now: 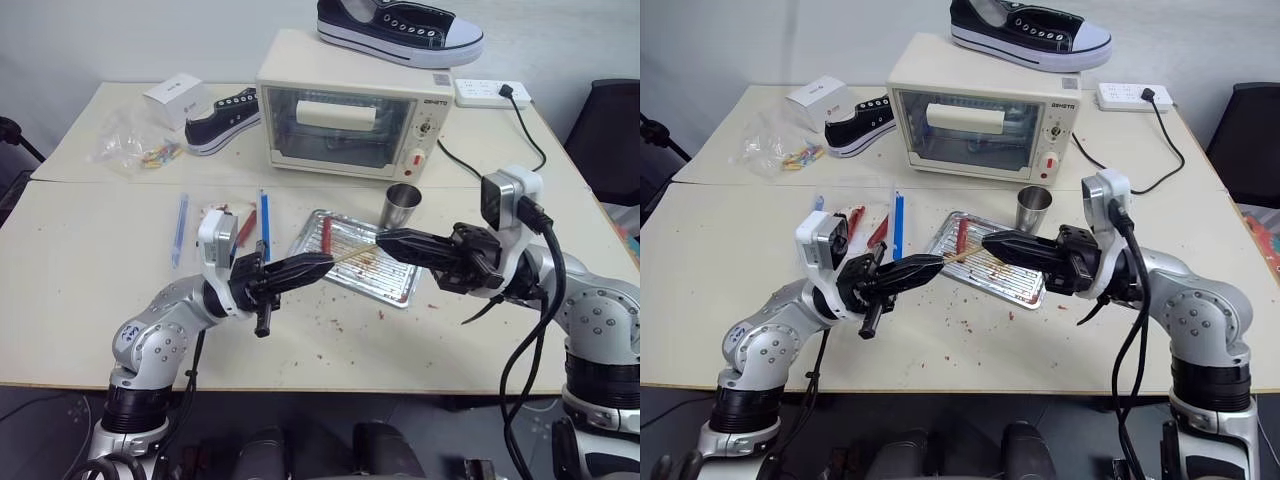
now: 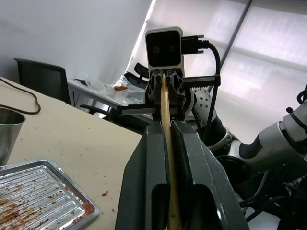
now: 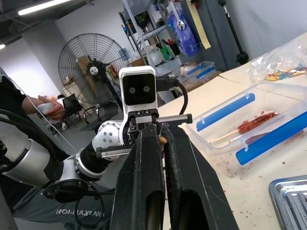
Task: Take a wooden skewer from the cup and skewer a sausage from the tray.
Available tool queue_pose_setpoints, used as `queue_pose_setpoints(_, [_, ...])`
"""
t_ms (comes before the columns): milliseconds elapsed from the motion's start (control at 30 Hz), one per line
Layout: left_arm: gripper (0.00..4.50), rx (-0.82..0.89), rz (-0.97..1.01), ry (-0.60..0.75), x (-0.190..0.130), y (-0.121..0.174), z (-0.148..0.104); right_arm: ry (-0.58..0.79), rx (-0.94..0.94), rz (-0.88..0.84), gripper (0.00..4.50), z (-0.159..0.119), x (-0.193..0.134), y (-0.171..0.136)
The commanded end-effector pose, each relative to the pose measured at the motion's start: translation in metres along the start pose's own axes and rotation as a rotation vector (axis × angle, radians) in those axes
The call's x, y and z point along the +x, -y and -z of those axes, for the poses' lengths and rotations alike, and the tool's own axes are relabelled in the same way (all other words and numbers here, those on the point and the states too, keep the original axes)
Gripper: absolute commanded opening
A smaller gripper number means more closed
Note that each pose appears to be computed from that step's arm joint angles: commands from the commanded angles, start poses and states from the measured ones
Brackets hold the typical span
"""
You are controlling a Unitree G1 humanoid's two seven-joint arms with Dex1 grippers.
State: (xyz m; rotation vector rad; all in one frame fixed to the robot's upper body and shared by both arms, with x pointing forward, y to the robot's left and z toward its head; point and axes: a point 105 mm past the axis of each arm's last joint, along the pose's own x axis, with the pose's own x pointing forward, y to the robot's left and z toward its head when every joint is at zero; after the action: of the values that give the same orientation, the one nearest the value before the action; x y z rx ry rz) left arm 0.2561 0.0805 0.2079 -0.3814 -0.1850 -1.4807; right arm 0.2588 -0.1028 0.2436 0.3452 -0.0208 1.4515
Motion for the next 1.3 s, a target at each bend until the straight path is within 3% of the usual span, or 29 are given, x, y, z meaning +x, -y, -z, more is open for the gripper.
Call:
queue_pose_setpoints(33, [0.00,0.040,0.000,0.016,0.000,0.000,-0.011,-0.024,-0.041,0.040,0.52,0.001,0.000,-0.001])
queue_pose_setpoints(167, [0.00,0.078,-0.054,0.003,-0.011,-0.006,-0.016,-0.033,-0.148,0.133,1.79,0.000,-0.015,0.007])
queue_pose_setpoints(400, [0.00,0.175,-0.260,-0.017,-0.058,-0.018,-0.031,-0.136,-0.379,0.444,4.31,0.012,-0.087,0.019])
queue_pose_setpoints(433, [0.00,0.191,-0.302,-0.015,-0.065,-0.020,-0.033,-0.154,-0.430,0.527,4.46,0.016,-0.102,0.024])
queue_pose_setpoints(567, [0.00,0.299,-0.497,0.026,-0.095,-0.034,-0.045,-0.189,-0.516,0.727,4.46,0.033,-0.146,0.029])
queue_pose_setpoints(800, [0.00,0.426,-0.690,0.040,-0.126,-0.047,-0.051,-0.145,-0.516,0.767,4.46,0.048,-0.147,0.027])
queue_pose_setpoints(1033, [0.00,0.452,-0.705,0.049,-0.124,-0.050,-0.054,-0.115,-0.512,0.676,4.46,0.044,-0.083,0.038])
queue_pose_setpoints(1300, [0.00,0.447,-0.694,0.040,-0.120,-0.045,-0.055,-0.208,-0.493,0.551,4.46,0.048,0.008,0.070])
